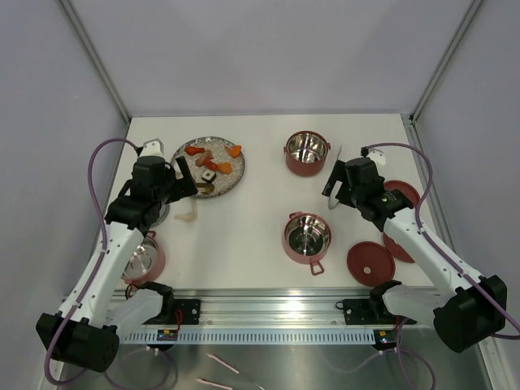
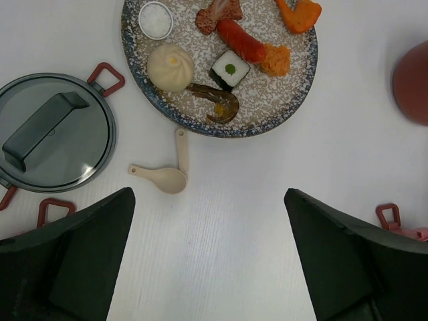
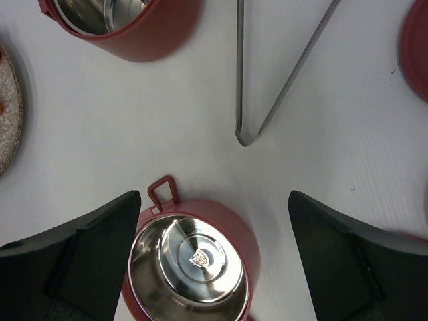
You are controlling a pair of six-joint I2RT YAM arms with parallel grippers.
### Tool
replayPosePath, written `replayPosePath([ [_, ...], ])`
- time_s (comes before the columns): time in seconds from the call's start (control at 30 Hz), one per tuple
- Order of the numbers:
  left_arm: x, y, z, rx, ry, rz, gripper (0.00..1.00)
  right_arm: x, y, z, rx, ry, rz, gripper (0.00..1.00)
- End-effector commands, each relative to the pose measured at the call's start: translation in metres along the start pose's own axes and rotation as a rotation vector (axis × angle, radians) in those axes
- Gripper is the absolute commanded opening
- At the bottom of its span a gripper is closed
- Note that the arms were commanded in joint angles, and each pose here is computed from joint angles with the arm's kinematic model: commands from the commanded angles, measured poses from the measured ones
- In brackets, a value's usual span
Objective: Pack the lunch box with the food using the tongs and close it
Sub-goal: Pick up the clamp at the center of the board.
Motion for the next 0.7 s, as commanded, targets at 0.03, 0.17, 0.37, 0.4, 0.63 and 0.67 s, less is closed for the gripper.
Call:
replayPosePath([
  [0.03,0.0,-0.017,0.002,-0.009,-0.036,-0.075,0.99,0.0,-0.001,0.0,0.016,-0.018,-0.029,0.99],
  [0.17,0.0,-0.02,0.0,-0.002,-0.028,-0.063,0.99,0.002,0.0,0.004,-0.013,-0.053,-0.009,0.99],
  [0.37,0.003,-0.023,-0.003,0.049,-0.017,0.002,0.99,0.032,0.0,-0.001,-0.086,0.144,0.04,1.0],
  [0.4,0.004,-0.022,-0.003,0.054,-0.013,0.015,0.99,0.034,-0.005,0.002,-0.08,0.149,0.034,0.99],
  [0.63,0.006,-0.022,-0.002,0.087,-0.018,0.012,0.99,0.072,-0.031,-0.022,0.168,0.166,0.098,0.67],
  [0.67,0.005,-0.023,-0.002,0.087,-0.02,0.01,0.99,0.081,-0.028,-0.026,0.177,0.203,0.112,0.62],
])
Point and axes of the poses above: each gripper's point midway between its finger pads, its own x axis out along the fingers, its own z axis along the line the jaws close on, y = z × x, the point moved 7 cm from there along -x, back along the fingers, and after that the axes turned 12 degrees about x, right-handed, at the moved point
